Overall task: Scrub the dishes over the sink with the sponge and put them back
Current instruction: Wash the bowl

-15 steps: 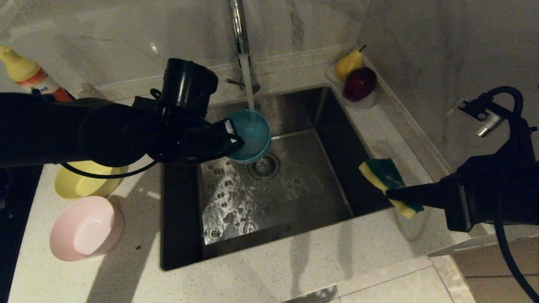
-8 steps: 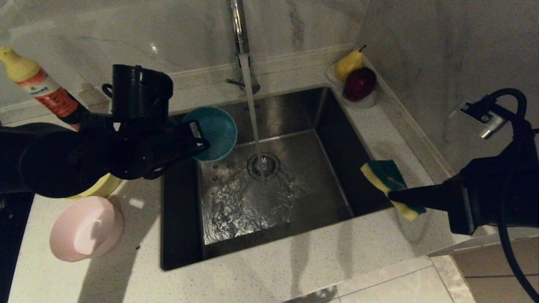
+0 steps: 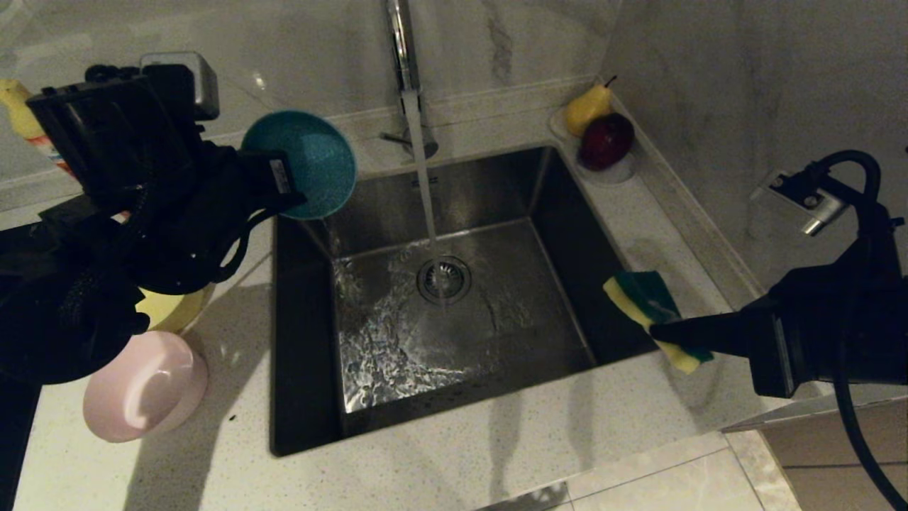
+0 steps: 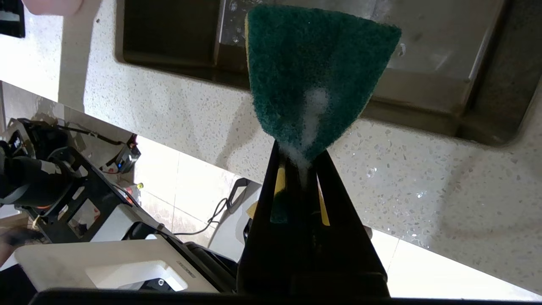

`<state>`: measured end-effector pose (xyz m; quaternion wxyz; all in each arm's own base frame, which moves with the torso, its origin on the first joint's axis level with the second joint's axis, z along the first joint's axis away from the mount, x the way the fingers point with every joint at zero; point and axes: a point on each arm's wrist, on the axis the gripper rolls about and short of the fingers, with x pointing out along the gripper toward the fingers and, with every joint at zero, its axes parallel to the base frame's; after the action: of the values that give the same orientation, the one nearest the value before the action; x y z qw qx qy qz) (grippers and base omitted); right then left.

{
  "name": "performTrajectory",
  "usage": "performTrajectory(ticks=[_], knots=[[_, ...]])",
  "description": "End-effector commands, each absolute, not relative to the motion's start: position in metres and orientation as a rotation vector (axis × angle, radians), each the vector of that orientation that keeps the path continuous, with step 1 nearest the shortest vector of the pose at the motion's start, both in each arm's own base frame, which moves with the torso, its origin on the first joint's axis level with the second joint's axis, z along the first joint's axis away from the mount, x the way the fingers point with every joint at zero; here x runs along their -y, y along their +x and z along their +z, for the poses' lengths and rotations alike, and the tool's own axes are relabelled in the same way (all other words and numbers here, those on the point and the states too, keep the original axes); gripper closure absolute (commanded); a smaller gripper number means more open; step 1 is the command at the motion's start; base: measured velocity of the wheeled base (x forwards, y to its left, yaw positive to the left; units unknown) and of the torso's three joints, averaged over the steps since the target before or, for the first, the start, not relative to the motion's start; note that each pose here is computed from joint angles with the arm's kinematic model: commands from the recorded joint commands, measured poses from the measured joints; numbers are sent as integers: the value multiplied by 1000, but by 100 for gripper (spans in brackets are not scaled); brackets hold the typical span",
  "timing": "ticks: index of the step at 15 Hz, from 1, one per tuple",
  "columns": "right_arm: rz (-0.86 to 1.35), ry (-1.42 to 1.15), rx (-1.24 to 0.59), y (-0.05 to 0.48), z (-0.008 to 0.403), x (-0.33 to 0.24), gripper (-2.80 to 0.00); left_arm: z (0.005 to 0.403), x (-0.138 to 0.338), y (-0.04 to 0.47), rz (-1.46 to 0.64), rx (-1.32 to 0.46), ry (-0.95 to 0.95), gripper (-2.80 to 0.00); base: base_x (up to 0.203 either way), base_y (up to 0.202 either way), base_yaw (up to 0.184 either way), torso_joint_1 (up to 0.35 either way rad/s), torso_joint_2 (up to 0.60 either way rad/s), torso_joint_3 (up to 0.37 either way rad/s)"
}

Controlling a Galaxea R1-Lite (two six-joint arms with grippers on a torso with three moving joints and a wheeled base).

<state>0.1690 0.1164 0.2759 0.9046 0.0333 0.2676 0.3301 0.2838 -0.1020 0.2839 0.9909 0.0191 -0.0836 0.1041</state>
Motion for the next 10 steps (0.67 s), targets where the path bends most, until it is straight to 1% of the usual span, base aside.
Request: performTrajectory(ticks=[1, 4, 8, 10], knots=[[682, 66, -571, 173, 272, -119, 0, 298, 99, 278, 239, 314, 47, 0, 0, 0, 0, 0, 0, 0], [691, 63, -585, 174, 270, -123, 0, 306, 97, 273, 259, 437, 55, 0, 0, 0, 0, 0, 0, 0], [691, 61, -602, 179, 266, -126, 0, 302, 97, 268, 282, 588, 48, 0, 0, 0, 0, 0, 0, 0], [694, 59, -606, 179, 266, -128, 0, 295, 97, 268, 284, 598, 51, 0, 0, 0, 0, 0, 0, 0]])
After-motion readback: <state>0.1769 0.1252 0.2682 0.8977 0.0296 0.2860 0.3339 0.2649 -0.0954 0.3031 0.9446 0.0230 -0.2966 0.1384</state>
